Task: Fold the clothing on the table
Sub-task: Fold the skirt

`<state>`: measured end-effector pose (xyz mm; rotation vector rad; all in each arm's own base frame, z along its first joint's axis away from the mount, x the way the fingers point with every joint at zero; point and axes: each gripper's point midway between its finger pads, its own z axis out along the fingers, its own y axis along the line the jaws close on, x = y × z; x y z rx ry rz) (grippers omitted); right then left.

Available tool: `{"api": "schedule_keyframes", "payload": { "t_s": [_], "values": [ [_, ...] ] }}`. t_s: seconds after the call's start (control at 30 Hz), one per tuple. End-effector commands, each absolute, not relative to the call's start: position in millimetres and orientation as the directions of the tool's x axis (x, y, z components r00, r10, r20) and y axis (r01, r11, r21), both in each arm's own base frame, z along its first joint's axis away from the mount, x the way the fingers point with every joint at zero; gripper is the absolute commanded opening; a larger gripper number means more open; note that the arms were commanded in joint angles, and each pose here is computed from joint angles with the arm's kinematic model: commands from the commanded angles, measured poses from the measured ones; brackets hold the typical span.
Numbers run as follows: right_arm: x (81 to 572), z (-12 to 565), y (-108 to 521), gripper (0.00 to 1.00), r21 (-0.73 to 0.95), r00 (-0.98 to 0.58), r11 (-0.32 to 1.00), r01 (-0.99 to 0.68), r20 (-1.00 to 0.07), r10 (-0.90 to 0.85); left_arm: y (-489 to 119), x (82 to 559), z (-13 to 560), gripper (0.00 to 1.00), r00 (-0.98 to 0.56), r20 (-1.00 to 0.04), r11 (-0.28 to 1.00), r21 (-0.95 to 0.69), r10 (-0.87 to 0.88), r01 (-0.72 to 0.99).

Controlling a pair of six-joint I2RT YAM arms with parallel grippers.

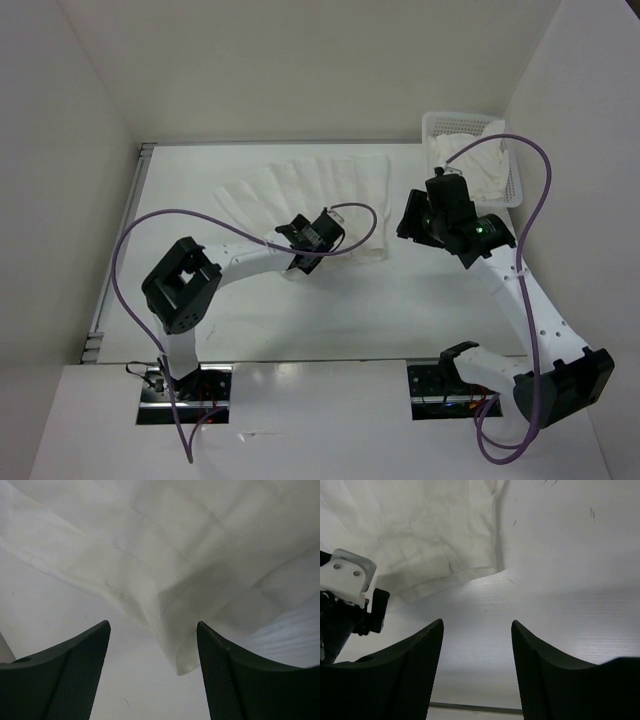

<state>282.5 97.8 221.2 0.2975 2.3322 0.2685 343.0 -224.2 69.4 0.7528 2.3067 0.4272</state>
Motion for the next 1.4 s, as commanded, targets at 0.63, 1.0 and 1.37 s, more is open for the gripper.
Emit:
{"api": "schedule_keyframes", "payload": {
  "t_s": [0.63, 1.0, 1.37],
  "values": [
    [275, 212, 100, 0.62, 0.285, -0.709, 0.954, 0.099, -0.653, 0.268, -230, 341, 65, 0.5, -0.596, -0.487, 0.766, 0.476, 0.638, 0.432],
    [277, 215, 100, 0.62, 0.288, -0.703, 0.953, 0.096, -0.658, 0.27, -245, 350, 52, 0.3, -0.572, -0.469, 0.738, 0.471, 0.673, 0.483],
    [279, 215, 108, 0.62, 0.315, -0.71, 0.946, 0.07, -0.65, 0.269, -228, 351, 135, 0.0, -0.56, -0.702, 0.897, 0.378, 0.44, 0.23]
  ]
}}
